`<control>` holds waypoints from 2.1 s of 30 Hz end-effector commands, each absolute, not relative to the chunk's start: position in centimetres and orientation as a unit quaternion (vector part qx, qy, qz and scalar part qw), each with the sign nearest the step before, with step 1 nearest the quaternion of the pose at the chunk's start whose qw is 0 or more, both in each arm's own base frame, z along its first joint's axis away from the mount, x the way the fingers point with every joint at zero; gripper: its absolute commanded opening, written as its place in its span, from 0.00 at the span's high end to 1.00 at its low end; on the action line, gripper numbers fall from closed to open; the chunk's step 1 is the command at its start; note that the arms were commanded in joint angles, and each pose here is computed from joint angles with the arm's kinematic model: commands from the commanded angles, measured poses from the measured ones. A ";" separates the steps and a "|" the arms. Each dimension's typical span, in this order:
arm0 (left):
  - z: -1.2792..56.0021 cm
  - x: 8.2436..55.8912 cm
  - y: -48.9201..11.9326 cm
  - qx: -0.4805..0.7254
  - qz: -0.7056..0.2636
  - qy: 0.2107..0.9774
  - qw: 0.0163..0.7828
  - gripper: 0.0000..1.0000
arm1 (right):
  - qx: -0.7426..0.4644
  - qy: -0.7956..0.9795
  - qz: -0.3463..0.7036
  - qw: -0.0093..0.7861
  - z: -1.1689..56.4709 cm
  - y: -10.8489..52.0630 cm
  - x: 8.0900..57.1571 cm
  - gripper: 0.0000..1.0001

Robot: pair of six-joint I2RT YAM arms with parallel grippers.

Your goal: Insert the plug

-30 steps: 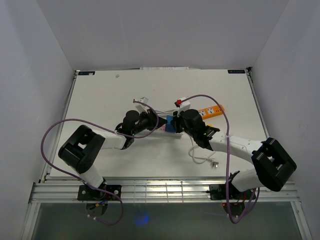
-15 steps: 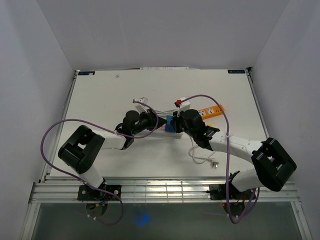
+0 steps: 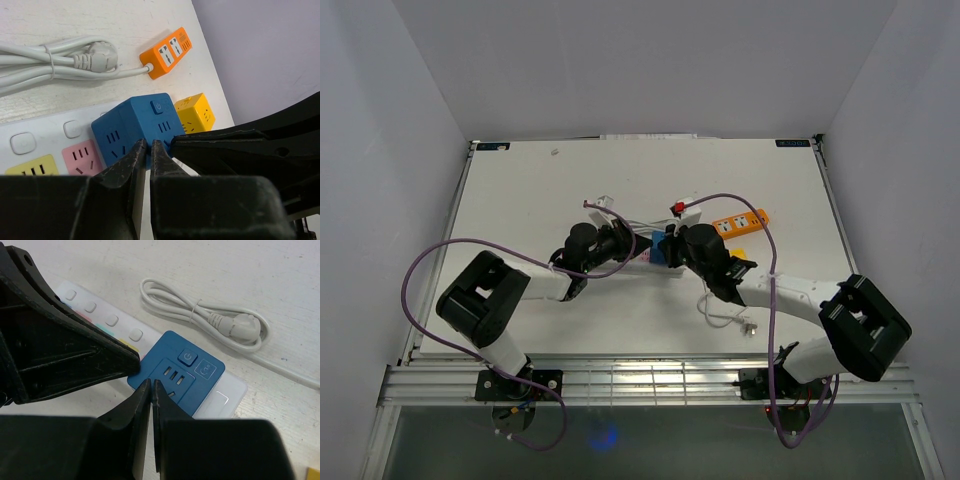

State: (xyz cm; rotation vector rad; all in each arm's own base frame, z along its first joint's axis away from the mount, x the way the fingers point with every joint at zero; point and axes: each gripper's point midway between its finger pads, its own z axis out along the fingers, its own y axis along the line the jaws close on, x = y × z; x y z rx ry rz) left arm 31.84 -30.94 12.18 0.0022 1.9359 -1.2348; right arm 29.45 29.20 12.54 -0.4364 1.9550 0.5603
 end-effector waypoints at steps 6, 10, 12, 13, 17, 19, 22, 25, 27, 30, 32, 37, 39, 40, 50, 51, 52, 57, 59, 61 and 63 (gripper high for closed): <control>9.0 30.2 -30.1 0.000 -0.465 0.802 0.375 0.82 | -0.177 0.845 0.214 0.458 8.1 27.2 26.8 0.89; 8.9 30.1 -30.1 0.000 -0.466 0.802 0.374 0.82 | -0.176 0.848 0.213 0.452 7.5 27.1 26.6 0.89; 8.8 30.1 -30.1 0.002 -0.465 0.803 0.373 0.82 | -0.178 0.851 0.207 0.448 7.1 27.2 26.8 0.89; 8.8 30.1 -30.2 0.001 -0.466 0.803 0.372 0.82 | -0.179 0.851 0.206 0.448 7.2 27.3 27.0 0.89; 8.6 30.1 -30.3 0.002 -0.466 0.804 0.369 0.82 | -0.182 0.857 0.200 0.440 6.6 27.5 27.2 0.89; 8.5 30.1 -30.4 0.004 -0.466 0.805 0.367 0.82 | -0.181 0.858 0.198 0.438 6.4 27.5 27.2 0.89; 8.5 30.2 -30.5 0.006 -0.468 0.805 0.365 0.82 | -0.170 0.863 0.198 0.433 6.0 27.2 27.3 0.89; 8.7 30.3 -30.6 0.008 -0.469 0.803 0.367 0.82 | -0.157 0.867 0.214 0.422 5.7 26.9 27.5 0.89; 8.8 30.3 -30.6 0.009 -0.467 0.804 0.368 0.82 | -0.155 0.867 0.234 0.413 5.5 27.0 27.3 0.89; 9.1 30.5 -30.7 0.011 -0.467 0.803 0.370 0.81 | -0.149 0.865 0.251 0.407 5.7 27.0 27.5 0.89; 9.2 30.5 -30.7 0.014 -0.466 0.803 0.371 0.80 | -0.148 0.865 0.265 0.399 5.5 27.1 27.3 0.89; 10.5 30.7 -30.7 0.017 -0.470 0.796 0.382 0.72 | -0.173 0.835 0.308 0.422 7.9 28.2 27.0 0.88; 11.2 31.0 -30.6 0.021 -0.463 0.795 0.392 0.63 | -0.176 0.826 0.306 0.440 9.7 28.4 27.9 0.88; 12.1 31.1 -30.6 0.024 -0.465 0.789 0.400 0.59 | -0.184 0.821 0.304 0.447 10.3 28.5 28.0 0.87; 16.2 32.1 -28.8 0.025 -0.428 0.779 0.458 0.17 | -0.232 0.767 0.330 0.499 18.3 30.9 29.7 0.84; 16.4 32.2 -28.5 0.022 -0.426 0.778 0.462 0.16 | -0.232 0.766 0.328 0.503 18.6 30.9 29.8 0.84; 16.5 32.3 -28.3 0.019 -0.424 0.777 0.464 0.16 | -0.231 0.765 0.327 0.505 18.8 30.7 29.7 0.84; 17.1 32.6 -27.3 0.004 -0.426 0.775 0.467 0.16 | -0.211 0.775 0.299 0.515 18.9 29.2 29.9 0.84; 16.9 32.7 -27.0 -0.002 -0.430 0.776 0.461 0.16 | -0.191 0.798 0.270 0.504 16.2 28.0 30.1 0.84; 16.8 32.8 -26.6 -0.009 -0.432 0.777 0.458 0.16 | -0.179 0.816 0.262 0.483 13.8 27.2 30.1 0.85; 16.7 32.8 -26.4 -0.012 -0.435 0.777 0.454 0.16 | -0.172 0.844 0.260 0.437 10.0 26.5 29.6 0.87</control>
